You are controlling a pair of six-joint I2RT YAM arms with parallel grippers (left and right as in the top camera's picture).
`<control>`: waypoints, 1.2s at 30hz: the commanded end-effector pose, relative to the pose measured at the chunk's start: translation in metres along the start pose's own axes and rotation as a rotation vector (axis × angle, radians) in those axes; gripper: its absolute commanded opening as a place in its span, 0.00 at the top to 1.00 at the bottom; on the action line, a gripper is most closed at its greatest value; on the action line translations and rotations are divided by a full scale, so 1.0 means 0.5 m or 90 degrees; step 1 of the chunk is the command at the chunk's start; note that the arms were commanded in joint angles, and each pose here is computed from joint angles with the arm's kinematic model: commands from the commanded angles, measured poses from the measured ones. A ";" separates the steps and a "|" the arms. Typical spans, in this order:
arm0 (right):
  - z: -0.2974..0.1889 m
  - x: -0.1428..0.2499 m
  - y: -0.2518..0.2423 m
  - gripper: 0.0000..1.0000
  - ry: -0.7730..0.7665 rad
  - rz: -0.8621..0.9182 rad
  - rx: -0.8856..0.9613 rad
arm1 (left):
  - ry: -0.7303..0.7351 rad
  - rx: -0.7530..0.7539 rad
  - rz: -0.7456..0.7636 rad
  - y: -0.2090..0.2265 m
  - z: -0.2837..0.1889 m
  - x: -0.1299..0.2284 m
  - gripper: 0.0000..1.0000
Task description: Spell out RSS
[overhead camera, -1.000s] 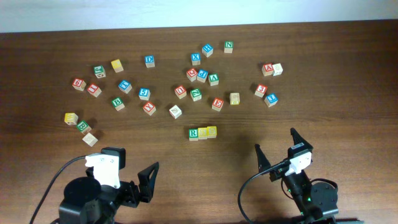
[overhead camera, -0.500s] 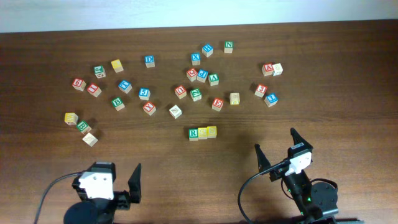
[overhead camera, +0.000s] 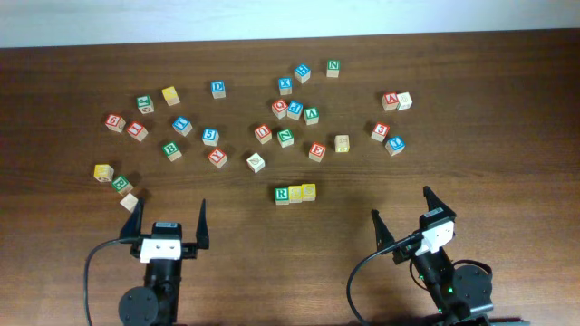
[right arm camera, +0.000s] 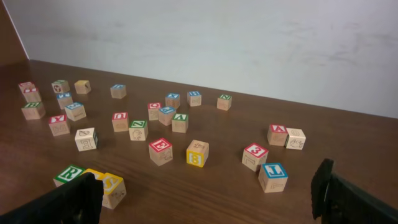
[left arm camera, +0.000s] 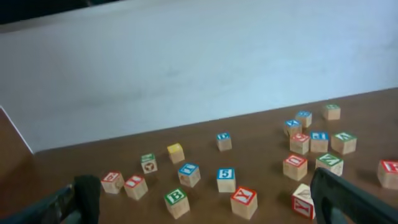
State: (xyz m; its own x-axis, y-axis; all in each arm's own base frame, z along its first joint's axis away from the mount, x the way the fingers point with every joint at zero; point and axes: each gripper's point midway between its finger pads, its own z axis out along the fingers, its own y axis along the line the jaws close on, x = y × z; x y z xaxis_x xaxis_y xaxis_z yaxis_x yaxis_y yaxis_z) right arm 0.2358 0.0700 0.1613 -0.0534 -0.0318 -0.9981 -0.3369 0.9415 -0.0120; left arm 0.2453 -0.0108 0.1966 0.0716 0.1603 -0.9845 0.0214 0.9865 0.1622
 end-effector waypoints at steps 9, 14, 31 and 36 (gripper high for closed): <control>0.000 0.004 -0.001 0.02 0.002 0.003 -0.001 | 0.091 0.022 0.022 -0.015 -0.005 0.080 0.01; 0.000 0.004 -0.001 0.02 0.002 0.003 -0.001 | 0.091 0.022 0.022 -0.015 -0.005 0.080 0.01; 0.000 0.004 -0.001 0.02 0.002 0.003 -0.001 | 0.091 0.022 0.022 -0.015 -0.005 0.080 0.01; 0.000 0.004 -0.001 0.02 0.002 0.003 -0.001 | 0.091 0.022 0.022 -0.015 -0.005 0.080 0.01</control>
State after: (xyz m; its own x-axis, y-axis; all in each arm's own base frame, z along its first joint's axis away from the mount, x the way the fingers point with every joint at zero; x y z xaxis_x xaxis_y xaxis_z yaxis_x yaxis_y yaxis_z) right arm 0.2358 0.0700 0.1613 -0.0534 -0.0318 -0.9981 -0.3369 0.9415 -0.0120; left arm 0.2458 -0.0114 0.1574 -0.0698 0.1879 -0.9797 0.0499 0.9815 0.1847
